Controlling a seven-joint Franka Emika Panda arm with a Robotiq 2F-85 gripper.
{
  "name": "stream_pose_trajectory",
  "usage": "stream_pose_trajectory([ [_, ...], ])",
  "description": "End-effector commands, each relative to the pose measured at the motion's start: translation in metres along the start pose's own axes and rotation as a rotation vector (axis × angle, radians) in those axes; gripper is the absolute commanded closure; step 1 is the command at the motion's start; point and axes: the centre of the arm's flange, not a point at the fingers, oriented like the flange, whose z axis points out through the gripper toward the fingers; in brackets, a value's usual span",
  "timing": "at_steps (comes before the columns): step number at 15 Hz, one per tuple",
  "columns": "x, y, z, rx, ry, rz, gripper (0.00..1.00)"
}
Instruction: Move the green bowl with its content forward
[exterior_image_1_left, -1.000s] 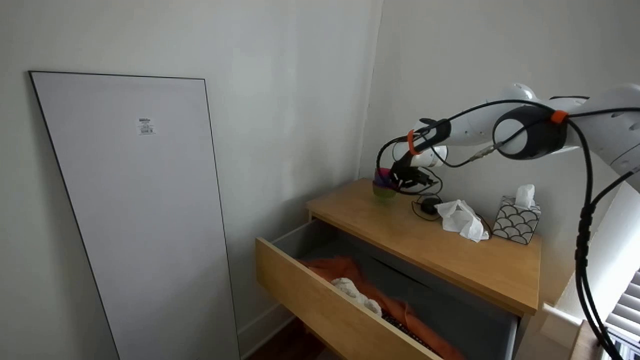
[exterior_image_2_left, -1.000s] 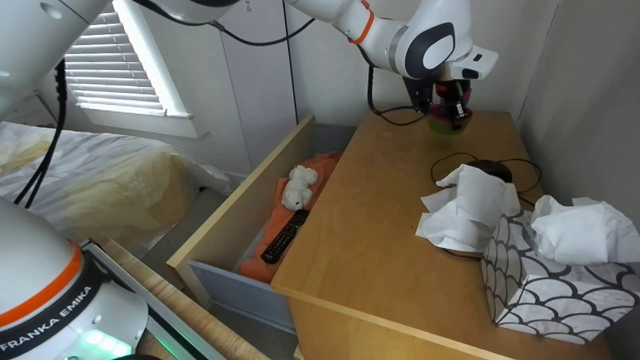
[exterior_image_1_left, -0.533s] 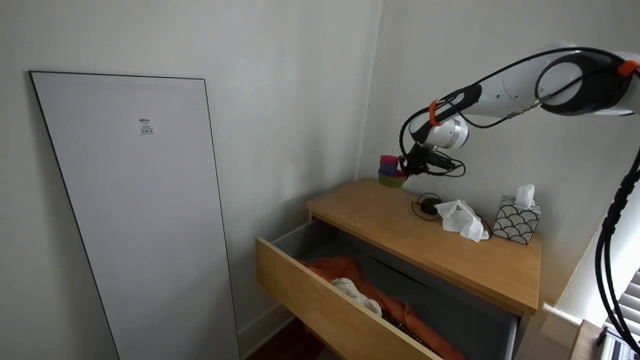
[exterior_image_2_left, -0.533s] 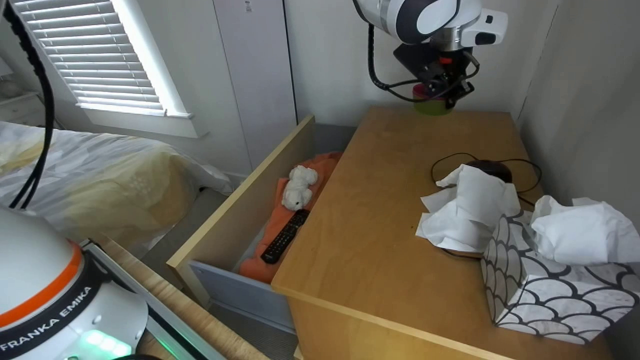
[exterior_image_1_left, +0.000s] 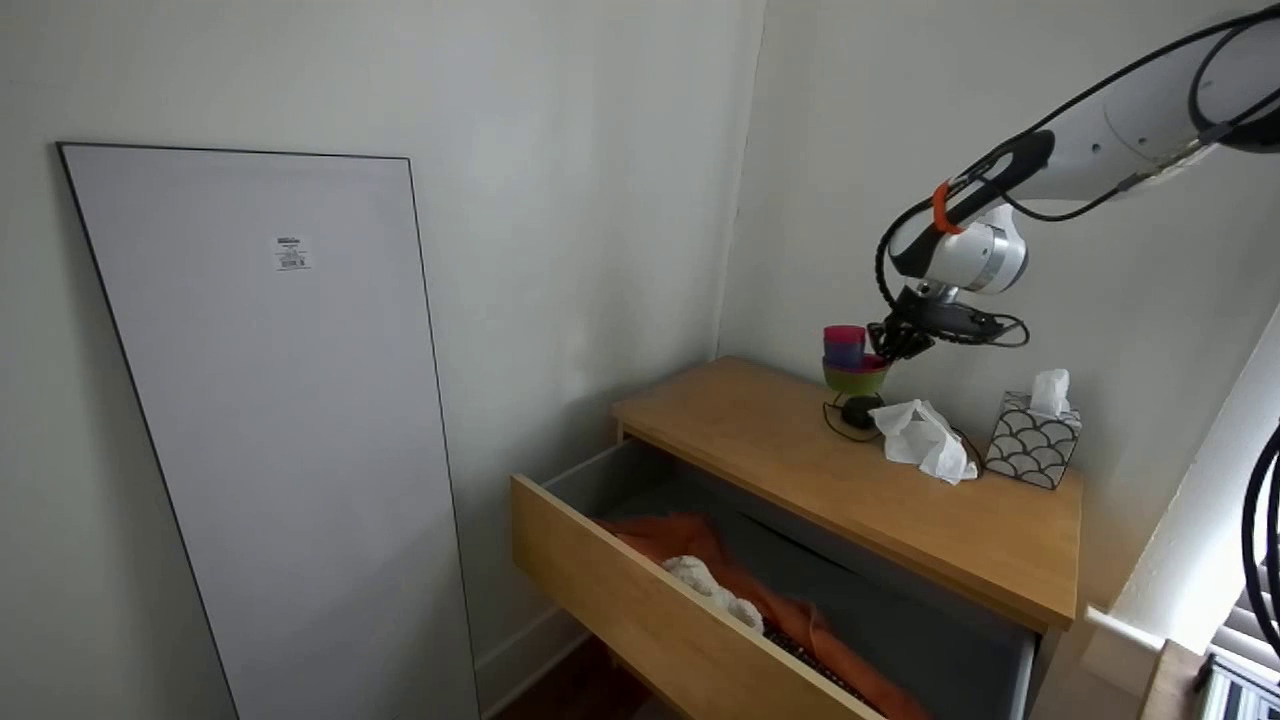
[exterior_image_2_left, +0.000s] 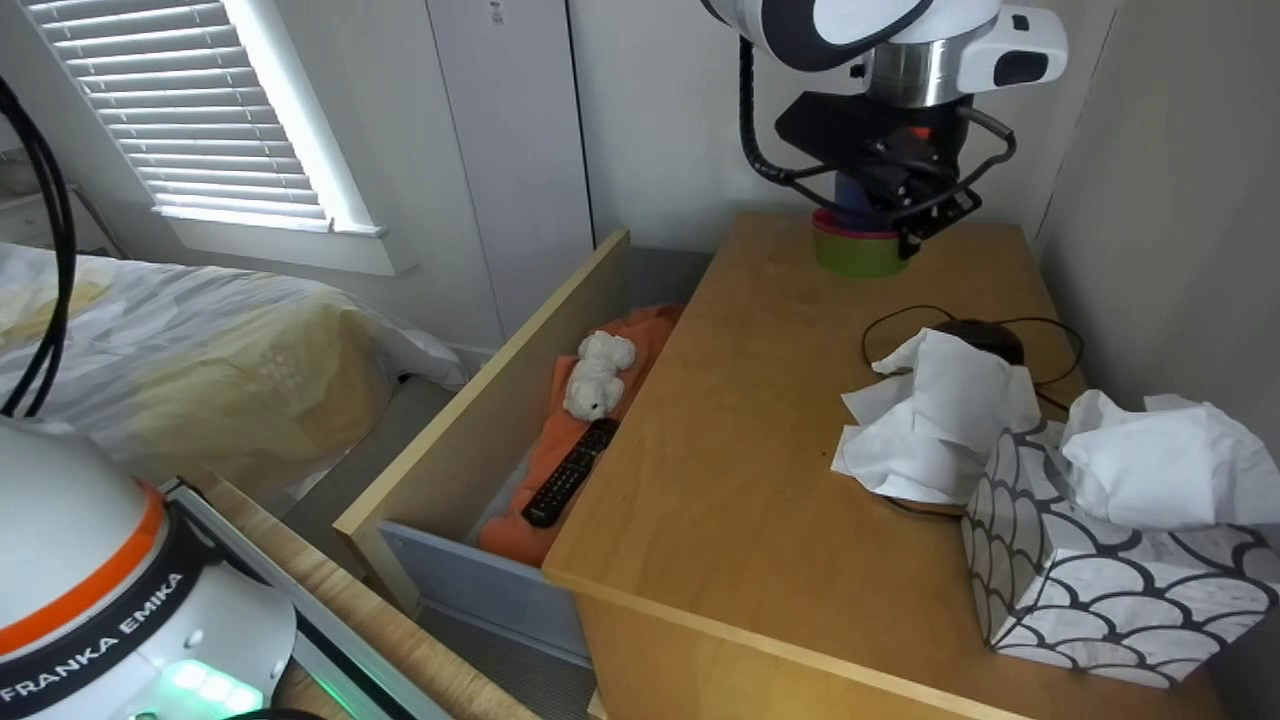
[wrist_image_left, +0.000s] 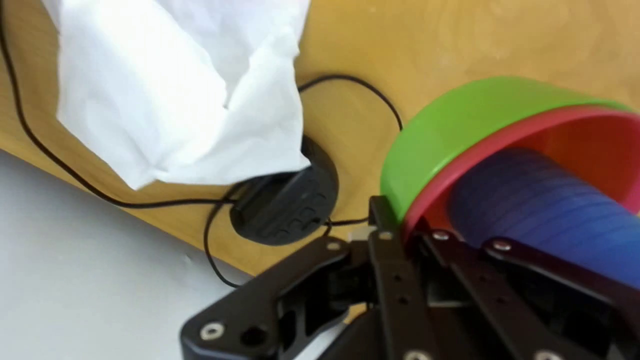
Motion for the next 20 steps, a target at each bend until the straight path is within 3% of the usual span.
stream_pose_trajectory([
  [1, -0.064, 0.010, -0.025, -0.007, -0.043, -0.075, 0.98],
  [4, -0.085, 0.002, -0.030, 0.007, -0.078, -0.100, 0.98],
  [5, -0.057, 0.009, -0.012, 0.003, -0.067, -0.073, 0.93],
  [10, -0.071, 0.002, -0.020, 0.012, -0.074, -0.084, 0.93],
  [11, -0.071, 0.002, -0.020, 0.012, -0.074, -0.084, 0.98],
  [16, -0.090, -0.004, 0.004, 0.015, -0.052, -0.197, 0.98],
  [20, -0.112, 0.007, 0.025, 0.039, -0.095, -0.275, 0.98],
])
